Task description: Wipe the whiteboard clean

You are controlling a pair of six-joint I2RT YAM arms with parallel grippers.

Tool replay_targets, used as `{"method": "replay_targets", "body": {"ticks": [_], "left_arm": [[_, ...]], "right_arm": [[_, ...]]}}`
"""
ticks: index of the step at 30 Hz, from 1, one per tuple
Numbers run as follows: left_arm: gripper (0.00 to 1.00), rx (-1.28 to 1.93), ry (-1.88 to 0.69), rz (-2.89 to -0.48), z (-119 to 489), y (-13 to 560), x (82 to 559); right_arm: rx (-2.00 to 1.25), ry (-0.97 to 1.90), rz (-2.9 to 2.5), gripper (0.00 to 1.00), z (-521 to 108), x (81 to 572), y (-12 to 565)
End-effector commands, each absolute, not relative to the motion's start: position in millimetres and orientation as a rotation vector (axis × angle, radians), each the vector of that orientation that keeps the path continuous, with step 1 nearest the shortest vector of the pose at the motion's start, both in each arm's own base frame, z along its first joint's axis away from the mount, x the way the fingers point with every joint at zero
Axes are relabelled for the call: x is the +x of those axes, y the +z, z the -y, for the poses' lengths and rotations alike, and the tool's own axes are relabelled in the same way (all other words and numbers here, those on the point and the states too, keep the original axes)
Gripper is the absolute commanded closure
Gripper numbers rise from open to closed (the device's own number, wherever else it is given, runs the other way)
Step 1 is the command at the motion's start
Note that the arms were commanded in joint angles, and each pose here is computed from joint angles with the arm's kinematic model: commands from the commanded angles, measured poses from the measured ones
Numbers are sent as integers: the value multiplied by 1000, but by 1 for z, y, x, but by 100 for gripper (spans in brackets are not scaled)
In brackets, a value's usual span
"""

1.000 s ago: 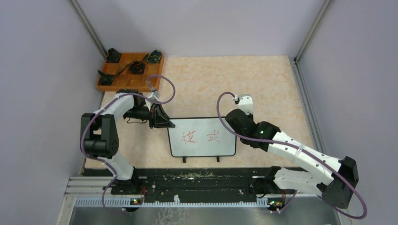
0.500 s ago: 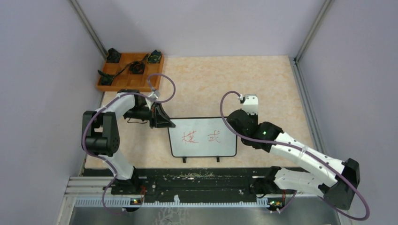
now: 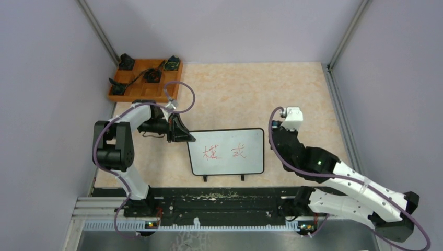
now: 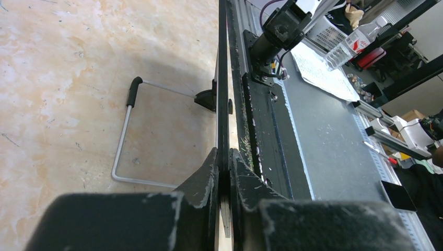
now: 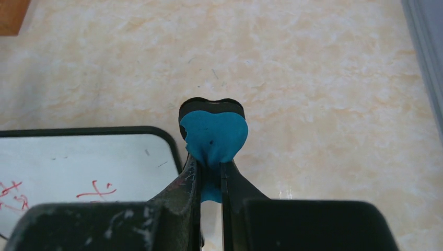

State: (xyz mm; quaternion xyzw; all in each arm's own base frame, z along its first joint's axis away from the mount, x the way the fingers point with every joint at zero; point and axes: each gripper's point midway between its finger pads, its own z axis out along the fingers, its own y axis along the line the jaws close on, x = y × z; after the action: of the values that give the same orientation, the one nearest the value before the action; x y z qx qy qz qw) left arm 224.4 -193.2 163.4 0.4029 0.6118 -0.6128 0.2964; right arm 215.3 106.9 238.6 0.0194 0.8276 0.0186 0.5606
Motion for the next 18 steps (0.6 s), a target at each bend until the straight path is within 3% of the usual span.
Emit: {"method": "replay_targets", "body": {"ticks": [1, 18], "left_arm": [[100, 1167, -1583, -1638, 190, 148, 224], [100, 1162, -1590, -1648, 190, 147, 222]], "right_arm": [[-64, 75, -1934, 100, -142, 214, 236], [-237, 128, -1933, 100, -228, 205, 202]]}}
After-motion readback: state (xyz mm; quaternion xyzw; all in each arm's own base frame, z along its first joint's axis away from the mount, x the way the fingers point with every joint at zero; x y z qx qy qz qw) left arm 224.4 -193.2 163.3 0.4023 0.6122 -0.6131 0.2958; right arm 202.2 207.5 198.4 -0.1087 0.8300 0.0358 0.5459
